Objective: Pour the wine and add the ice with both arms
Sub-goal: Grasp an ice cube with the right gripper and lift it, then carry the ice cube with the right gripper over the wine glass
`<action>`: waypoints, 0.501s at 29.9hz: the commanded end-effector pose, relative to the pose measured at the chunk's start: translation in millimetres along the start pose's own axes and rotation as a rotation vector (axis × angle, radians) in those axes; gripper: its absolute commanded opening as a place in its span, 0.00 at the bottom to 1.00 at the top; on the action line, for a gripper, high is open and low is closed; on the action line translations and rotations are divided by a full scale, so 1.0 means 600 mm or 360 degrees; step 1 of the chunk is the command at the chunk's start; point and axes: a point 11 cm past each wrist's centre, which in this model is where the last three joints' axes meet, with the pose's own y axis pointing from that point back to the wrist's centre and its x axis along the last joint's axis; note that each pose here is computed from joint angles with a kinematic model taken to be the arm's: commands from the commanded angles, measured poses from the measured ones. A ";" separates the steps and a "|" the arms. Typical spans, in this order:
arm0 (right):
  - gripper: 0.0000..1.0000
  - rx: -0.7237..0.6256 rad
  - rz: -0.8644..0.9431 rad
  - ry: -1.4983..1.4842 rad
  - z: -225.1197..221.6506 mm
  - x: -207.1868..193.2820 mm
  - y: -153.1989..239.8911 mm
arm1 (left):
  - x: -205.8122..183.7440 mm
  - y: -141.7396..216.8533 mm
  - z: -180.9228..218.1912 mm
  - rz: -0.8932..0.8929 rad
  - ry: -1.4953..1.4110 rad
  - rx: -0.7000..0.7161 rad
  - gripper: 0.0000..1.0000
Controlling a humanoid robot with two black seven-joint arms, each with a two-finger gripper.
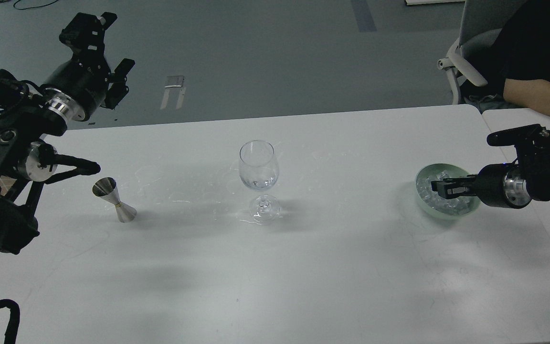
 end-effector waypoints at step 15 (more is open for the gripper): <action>0.23 0.0190 0.0597 0.0271 -0.105 0.258 0.148 | 0.000 -0.001 0.004 -0.0002 -0.0005 -0.0006 0.97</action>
